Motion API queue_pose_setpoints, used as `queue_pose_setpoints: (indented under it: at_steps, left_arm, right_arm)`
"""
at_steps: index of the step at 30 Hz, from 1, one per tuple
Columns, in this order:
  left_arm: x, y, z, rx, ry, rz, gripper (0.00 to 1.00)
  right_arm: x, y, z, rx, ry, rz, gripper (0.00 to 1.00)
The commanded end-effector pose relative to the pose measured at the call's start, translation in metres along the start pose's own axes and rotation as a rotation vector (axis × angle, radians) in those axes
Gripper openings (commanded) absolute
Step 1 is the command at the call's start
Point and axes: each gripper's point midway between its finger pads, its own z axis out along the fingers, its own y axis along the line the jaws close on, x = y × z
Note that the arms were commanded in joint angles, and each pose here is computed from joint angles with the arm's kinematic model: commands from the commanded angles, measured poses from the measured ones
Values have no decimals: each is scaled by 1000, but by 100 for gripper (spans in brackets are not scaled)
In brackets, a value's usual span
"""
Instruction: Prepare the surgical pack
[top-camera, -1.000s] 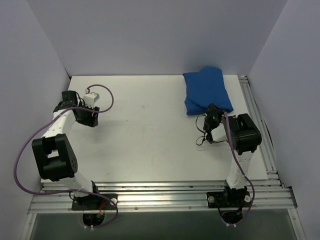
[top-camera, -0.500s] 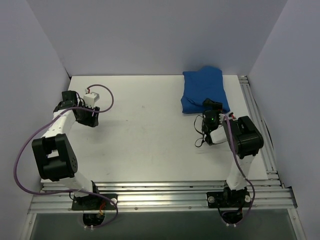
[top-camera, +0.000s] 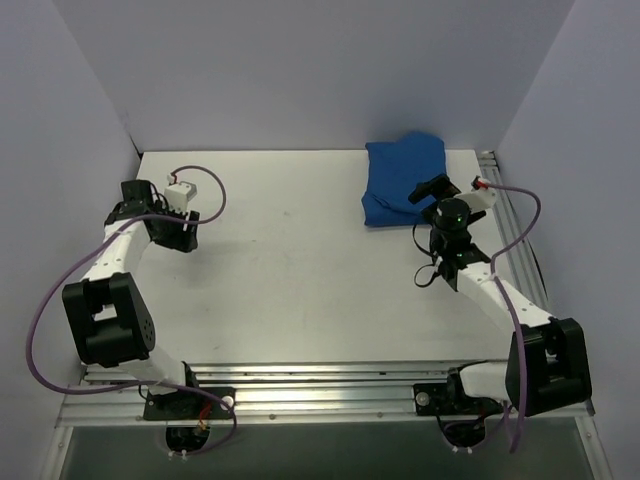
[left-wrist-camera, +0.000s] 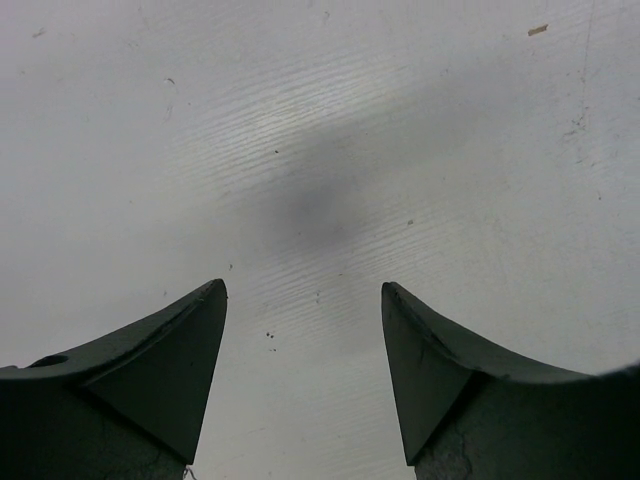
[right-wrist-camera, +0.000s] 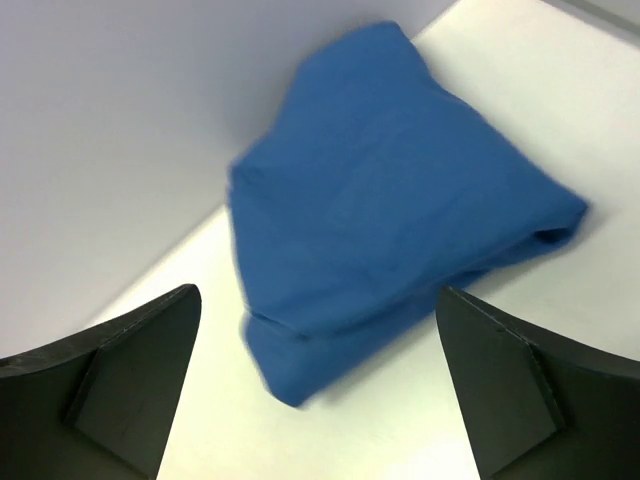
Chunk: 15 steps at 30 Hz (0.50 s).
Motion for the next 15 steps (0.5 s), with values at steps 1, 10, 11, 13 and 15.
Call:
queue_pose_setpoints:
  at_steps: [1,10,11,13,15]
  left_arm:
    - [-12,0,-18,-28,-48,-10,73]
    - [8,-4,-34,-85,-32,-36,83]
    - [15,-4,-34,-98,-18,-40,83]
    - [21,-4,-31,-114,-13,-39,83]
    - [34,-4,-27,-125,11,-48,83]
  right_arm:
    - [16,-27,-15,28,220,-368,100]
    - [14,-117,-42,243,338,-545,100]
    - [20,-125,-46,248,336,-544,100]
    - [12,-123,-52,228,280,-514,100]
    - [4,-120,-58,200,236,-496,100]
